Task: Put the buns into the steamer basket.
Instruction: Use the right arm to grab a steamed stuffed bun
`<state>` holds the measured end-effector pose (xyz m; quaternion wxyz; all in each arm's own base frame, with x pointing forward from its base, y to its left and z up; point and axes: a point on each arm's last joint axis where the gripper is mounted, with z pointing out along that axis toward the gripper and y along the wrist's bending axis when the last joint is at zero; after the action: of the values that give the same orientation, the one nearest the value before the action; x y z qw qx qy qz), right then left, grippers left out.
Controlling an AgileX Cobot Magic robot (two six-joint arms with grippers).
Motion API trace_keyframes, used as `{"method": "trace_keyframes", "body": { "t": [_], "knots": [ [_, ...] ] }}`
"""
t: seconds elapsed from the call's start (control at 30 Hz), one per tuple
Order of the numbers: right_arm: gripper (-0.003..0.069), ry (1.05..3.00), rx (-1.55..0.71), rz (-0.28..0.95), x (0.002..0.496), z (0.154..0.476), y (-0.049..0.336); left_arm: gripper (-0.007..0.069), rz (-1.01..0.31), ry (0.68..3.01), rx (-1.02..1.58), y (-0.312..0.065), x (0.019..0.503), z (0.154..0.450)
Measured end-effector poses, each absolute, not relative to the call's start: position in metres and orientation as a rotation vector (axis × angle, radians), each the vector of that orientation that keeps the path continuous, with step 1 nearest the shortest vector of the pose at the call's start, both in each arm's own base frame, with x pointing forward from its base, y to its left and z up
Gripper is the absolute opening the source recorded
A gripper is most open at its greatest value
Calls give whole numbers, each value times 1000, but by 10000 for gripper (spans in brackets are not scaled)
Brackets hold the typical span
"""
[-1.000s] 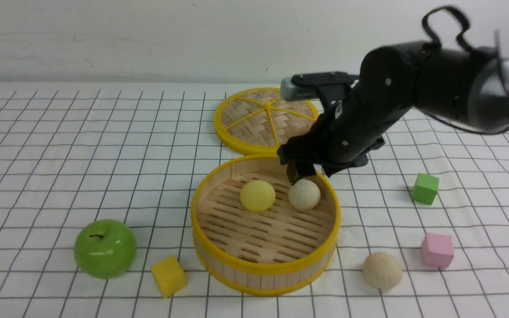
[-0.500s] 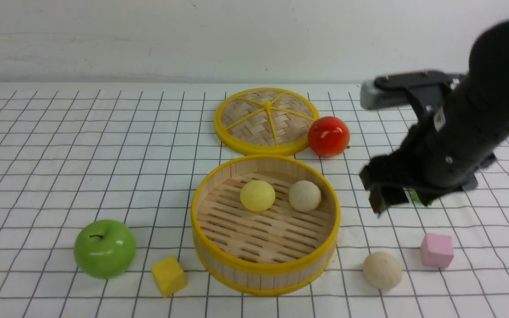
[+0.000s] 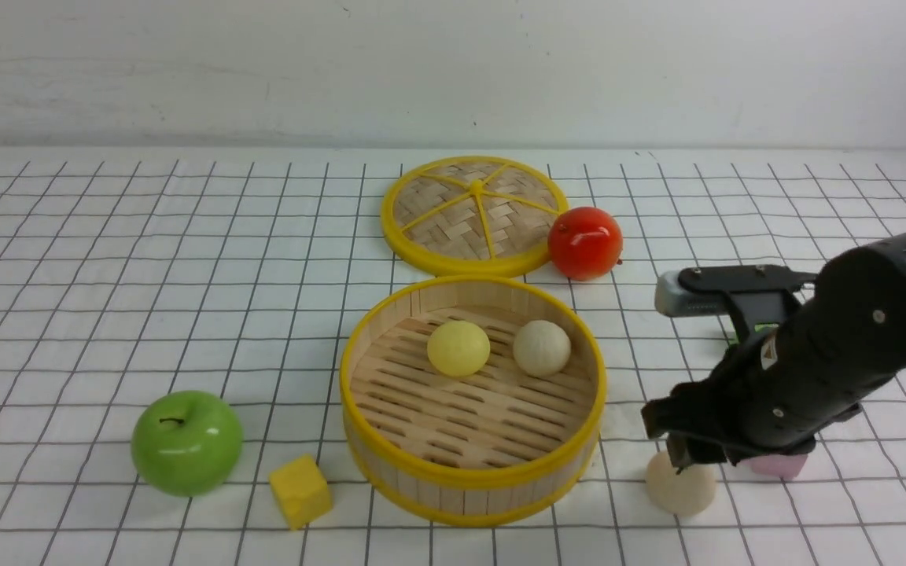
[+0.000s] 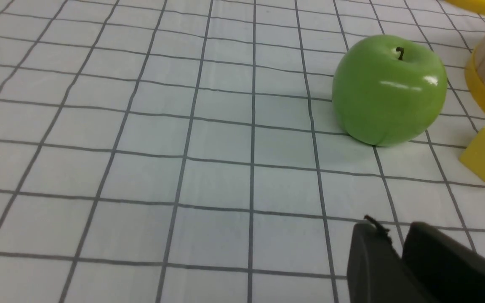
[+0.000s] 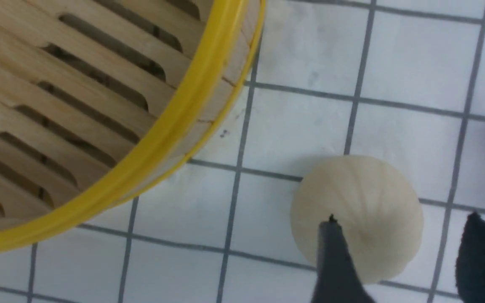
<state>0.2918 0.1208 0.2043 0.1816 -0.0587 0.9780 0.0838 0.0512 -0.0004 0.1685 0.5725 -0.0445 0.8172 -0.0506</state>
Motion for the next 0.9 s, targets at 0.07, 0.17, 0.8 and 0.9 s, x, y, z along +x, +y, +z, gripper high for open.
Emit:
{"method": "trace_keyframes", "body": {
  "t": [0.07,0.17,0.8,0.9],
  "knots": [
    [314,2775,-165,232,293,200,121,110,-119,1916,-104,0,51,169],
    [244,2794,-162,228,294,193,122,112,-119,1916,-104,0,51,169],
    [-10,2805,-166,247,299,198,125,127,-119,1916,-104,0,51,169],
    [-10,2738,-195,276,301,225,127,130,-119,1916,-104,0,51,169]
  ]
}}
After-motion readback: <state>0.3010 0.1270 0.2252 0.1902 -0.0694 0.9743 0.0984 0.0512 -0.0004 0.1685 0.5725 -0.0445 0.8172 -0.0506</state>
